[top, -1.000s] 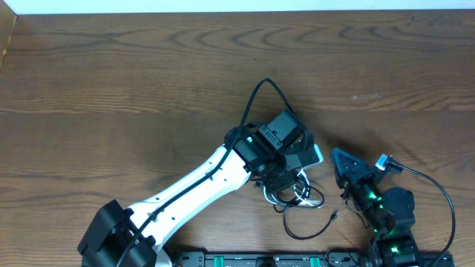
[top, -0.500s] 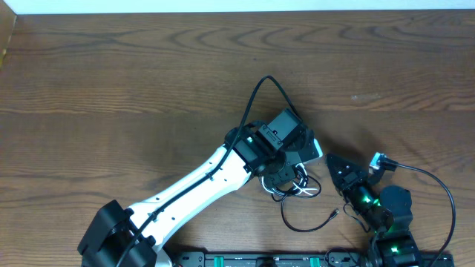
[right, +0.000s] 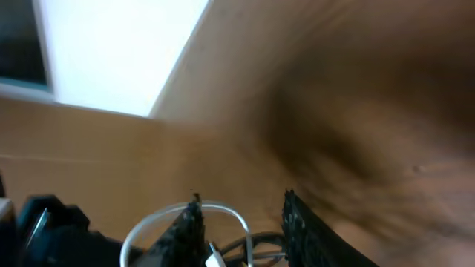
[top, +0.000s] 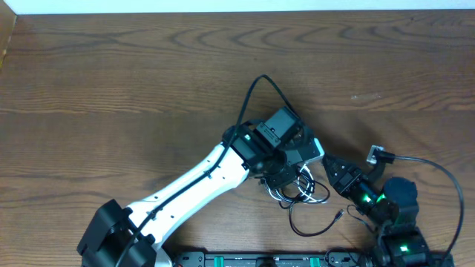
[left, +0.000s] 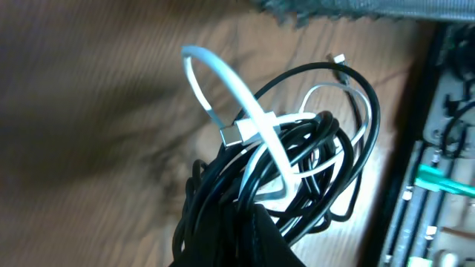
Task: Untangle cables
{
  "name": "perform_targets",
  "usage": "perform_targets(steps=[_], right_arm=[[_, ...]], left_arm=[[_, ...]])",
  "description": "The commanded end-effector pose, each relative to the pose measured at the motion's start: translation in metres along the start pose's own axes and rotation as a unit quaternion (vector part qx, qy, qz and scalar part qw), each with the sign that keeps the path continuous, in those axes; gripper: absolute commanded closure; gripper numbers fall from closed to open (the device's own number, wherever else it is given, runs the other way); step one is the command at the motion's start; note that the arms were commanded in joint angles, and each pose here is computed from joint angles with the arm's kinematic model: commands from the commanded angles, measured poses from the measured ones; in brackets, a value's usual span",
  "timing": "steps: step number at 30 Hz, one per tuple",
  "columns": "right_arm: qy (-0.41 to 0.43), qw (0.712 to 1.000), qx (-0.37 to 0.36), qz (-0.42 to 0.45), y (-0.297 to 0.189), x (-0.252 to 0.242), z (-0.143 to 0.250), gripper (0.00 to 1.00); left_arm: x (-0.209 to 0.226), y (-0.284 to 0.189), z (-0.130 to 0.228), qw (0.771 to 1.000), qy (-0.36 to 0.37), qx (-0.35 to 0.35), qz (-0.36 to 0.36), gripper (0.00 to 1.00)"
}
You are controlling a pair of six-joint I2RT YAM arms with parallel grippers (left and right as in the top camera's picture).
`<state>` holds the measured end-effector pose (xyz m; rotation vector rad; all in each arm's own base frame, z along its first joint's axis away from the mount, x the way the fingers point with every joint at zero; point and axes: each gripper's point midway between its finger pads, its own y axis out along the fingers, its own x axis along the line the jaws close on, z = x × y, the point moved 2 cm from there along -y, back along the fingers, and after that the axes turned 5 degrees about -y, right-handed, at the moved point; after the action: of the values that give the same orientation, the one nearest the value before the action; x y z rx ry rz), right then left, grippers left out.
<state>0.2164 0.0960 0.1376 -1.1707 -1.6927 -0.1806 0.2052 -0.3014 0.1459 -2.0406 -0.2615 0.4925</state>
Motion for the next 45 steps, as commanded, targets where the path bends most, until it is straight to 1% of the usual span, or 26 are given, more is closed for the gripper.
perform_targets(steps=[1,5,7,8,9,10,11,16,18,20,21,24,27,30,34,38,43,45], right_arm=[[-0.085,0.996,-0.024,0.025,-0.008,0.011,-0.019,0.67],[-0.094,0.995,-0.010,0.033,-0.008,0.015,-0.021,0.65],[-0.097,0.995,0.002,0.034,-0.005,0.016,-0.020,0.65],[-0.099,0.994,0.011,0.036,-0.003,0.015,-0.019,0.68],[-0.102,0.994,0.017,0.040,0.000,0.015,-0.019,0.69],[-0.103,0.993,0.024,0.043,0.002,0.016,-0.020,0.70],[-0.106,0.993,0.034,0.047,0.005,0.017,-0.021,0.74],[-0.126,0.986,0.090,0.059,0.019,0.030,-0.030,0.75],[-0.132,0.982,0.121,0.064,0.025,0.032,-0.030,0.71],[-0.134,0.978,0.146,0.069,0.030,0.031,-0.028,0.59],[-0.130,0.977,0.154,0.074,0.032,0.029,-0.027,0.54],[-0.118,0.975,0.171,0.084,0.034,0.022,-0.021,0.51],[-0.113,0.973,0.179,0.089,0.032,0.020,-0.018,0.54],[-0.129,0.970,0.195,0.065,0.032,0.025,-0.012,0.52],[-0.188,0.958,0.218,0.015,0.030,0.035,-0.004,0.48],[-0.238,0.944,0.229,-0.022,0.029,0.042,0.000,0.47],[-0.298,0.917,0.242,-0.109,0.024,0.061,0.010,0.48],[-0.307,0.914,0.241,-0.114,0.024,0.062,0.010,0.48]], left_arm=[[-0.004,-0.021,-0.011,0.997,-0.026,-0.044,0.066,0.92],[0.000,-0.038,-0.013,0.986,-0.058,-0.076,0.135,0.93],[0.001,-0.045,-0.012,0.981,-0.058,-0.090,0.165,0.92],[0.001,-0.049,-0.011,0.978,-0.058,-0.094,0.177,0.92],[0.000,-0.052,-0.009,0.976,-0.058,-0.098,0.188,0.92],[0.000,-0.054,-0.008,0.974,-0.059,-0.099,0.195,0.92],[0.002,-0.055,-0.007,0.973,-0.064,-0.099,0.198,0.92],[0.006,-0.057,-0.003,0.972,-0.078,-0.096,0.198,0.92],[0.005,-0.057,-0.002,0.972,-0.080,-0.094,0.200,0.92],[0.004,-0.057,0.000,0.972,-0.083,-0.090,0.201,0.92],[0.004,-0.057,0.001,0.972,-0.085,-0.087,0.203,0.92],[0.002,-0.057,0.005,0.971,-0.090,-0.079,0.206,0.93],[-0.001,-0.058,0.009,0.972,-0.080,-0.073,0.209,0.92],[-0.001,-0.058,0.009,0.972,-0.080,-0.073,0.209,0.92],[-0.006,-0.061,0.005,0.967,-0.065,-0.087,0.229,0.92],[-0.009,-0.063,0.003,0.964,-0.056,-0.097,0.241,0.92],[-0.009,-0.063,0.003,0.964,-0.054,-0.097,0.240,0.92],[-0.009,-0.063,0.003,0.965,-0.051,-0.098,0.240,0.92]])
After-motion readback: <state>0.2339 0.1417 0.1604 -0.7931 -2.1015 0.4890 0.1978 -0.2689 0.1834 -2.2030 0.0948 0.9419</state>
